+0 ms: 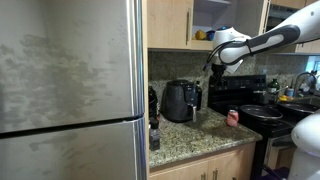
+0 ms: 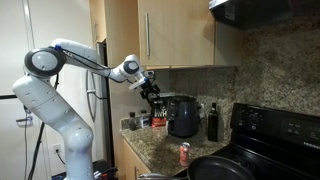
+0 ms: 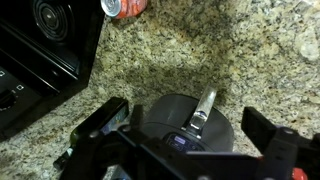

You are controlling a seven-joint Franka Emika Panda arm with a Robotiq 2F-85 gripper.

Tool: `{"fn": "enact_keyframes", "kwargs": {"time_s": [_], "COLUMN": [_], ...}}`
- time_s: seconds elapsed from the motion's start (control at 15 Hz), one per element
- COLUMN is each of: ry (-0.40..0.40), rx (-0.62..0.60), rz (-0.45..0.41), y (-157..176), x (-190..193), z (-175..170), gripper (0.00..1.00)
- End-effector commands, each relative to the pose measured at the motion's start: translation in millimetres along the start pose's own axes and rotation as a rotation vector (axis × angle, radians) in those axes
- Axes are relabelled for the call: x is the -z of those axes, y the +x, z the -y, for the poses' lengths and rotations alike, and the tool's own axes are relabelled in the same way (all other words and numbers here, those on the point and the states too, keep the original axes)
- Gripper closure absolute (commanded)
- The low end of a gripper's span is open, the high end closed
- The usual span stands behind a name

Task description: Turn on the air fryer

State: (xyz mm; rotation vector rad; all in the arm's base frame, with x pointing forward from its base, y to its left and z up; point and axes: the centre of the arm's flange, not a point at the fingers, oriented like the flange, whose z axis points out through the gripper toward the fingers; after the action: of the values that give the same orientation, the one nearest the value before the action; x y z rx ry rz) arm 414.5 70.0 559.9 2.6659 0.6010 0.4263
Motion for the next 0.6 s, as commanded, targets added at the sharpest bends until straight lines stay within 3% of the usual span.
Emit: {"fn": "enact_keyframes", "kwargs": {"time_s": [0.0, 0.27, 0.4, 0.47, 0.53], "ry": [0.127, 0.252, 0.339, 0.267, 0.285], "rx": [0.039, 0.086, 0.133, 0.078, 0.092], "rz": [-0.116, -0.289, -0.323, -0.292, -0.294], "y": [-2.3, 49.4, 71.8, 44.0, 50.5], "x": [-35.7, -56.1, -59.3, -51.6, -54.7], "z": [-3.7, 11.1, 35.2, 27.9, 36.8], "gripper": [0.0, 0.0, 0.0, 0.0, 0.0]}}
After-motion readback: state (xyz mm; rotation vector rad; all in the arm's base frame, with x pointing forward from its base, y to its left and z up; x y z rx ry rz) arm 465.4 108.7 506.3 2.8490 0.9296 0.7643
